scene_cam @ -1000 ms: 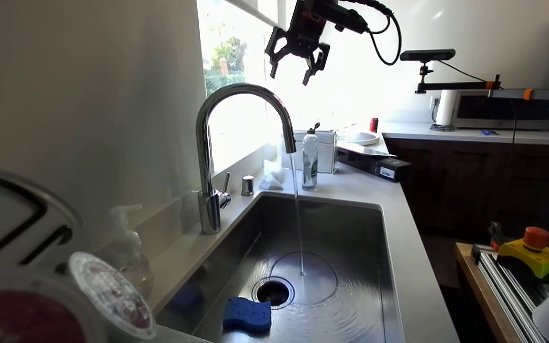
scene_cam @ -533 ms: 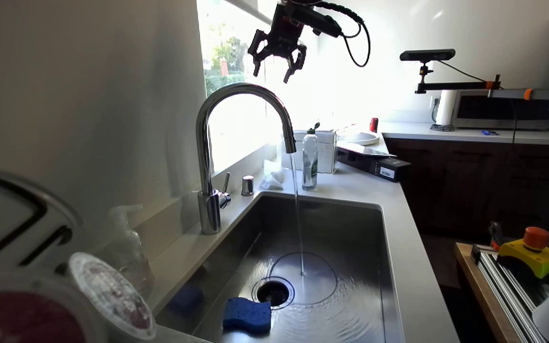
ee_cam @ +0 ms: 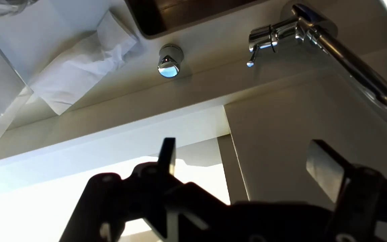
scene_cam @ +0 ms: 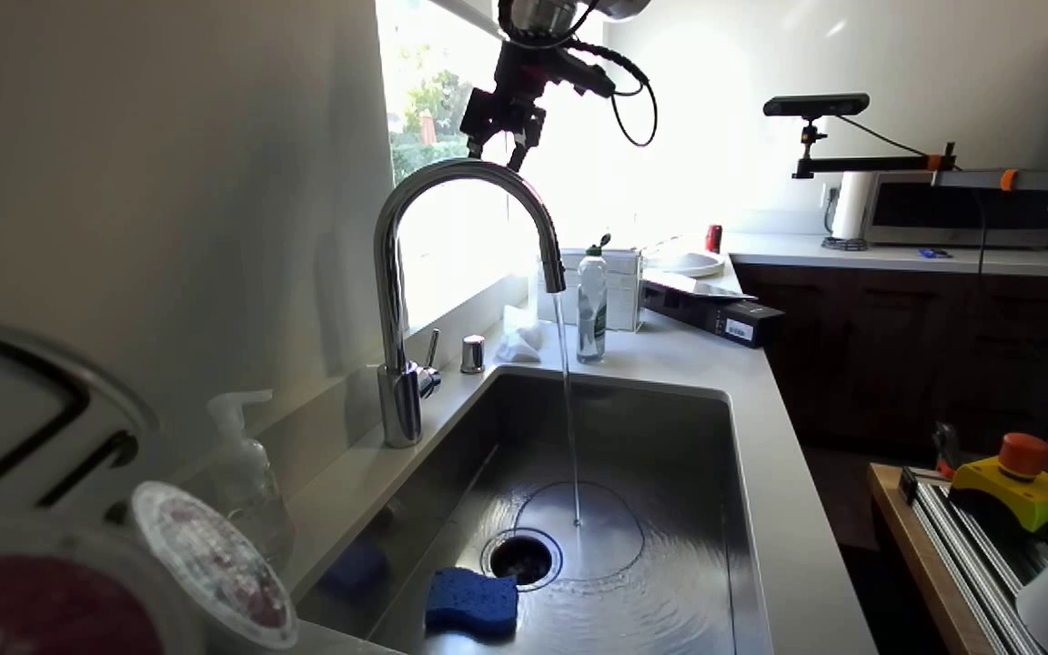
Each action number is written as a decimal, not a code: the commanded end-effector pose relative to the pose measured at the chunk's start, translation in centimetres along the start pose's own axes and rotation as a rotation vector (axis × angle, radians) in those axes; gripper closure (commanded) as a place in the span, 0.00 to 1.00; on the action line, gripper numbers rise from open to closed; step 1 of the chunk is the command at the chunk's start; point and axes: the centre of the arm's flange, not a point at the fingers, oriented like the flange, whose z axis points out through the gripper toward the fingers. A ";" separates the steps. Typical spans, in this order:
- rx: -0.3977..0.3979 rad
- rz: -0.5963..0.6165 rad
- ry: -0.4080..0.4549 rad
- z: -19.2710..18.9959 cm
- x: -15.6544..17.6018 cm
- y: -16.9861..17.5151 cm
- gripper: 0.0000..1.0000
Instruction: Close the tap
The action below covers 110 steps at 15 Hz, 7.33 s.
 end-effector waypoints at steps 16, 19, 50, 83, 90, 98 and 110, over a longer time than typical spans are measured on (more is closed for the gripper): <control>0.050 -0.271 -0.069 5.9 2.2 2.0 0.00; 0.067 -0.343 -0.092 7.9 2.9 2.7 0.00; 0.279 -0.433 -0.296 20.0 5.8 0.6 0.00; 0.347 -0.362 -0.363 25.4 3.4 -2.2 0.47; 0.361 -0.377 -0.354 25.4 3.2 -3.0 0.98; 0.371 -0.411 -0.348 24.5 2.4 -3.7 0.97; 0.308 -0.527 -0.389 22.8 0.9 -4.8 0.97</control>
